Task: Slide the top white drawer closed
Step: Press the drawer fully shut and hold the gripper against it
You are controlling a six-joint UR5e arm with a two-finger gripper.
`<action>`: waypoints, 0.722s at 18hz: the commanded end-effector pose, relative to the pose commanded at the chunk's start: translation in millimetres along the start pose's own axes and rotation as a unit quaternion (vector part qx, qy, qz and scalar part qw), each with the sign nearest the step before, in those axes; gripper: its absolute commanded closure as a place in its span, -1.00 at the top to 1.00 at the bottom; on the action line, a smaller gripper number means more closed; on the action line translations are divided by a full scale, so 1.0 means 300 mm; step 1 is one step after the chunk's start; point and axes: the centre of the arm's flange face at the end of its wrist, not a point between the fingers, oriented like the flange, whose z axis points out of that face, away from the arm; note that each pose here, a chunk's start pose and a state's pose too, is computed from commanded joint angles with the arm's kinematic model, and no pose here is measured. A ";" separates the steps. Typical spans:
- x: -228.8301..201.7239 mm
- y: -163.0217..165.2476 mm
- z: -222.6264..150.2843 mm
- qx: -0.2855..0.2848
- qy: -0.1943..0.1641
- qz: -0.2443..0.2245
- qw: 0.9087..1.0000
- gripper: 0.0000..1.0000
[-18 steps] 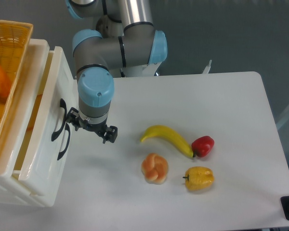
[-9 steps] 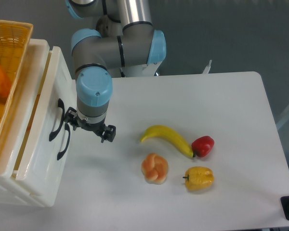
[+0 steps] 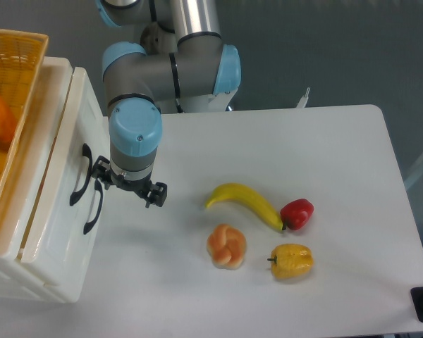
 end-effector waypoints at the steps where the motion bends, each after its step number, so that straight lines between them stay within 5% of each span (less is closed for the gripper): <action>1: 0.000 0.000 0.000 0.000 0.000 0.000 1.000 1.00; 13: -0.003 0.003 -0.020 0.008 0.015 -0.005 1.000 1.00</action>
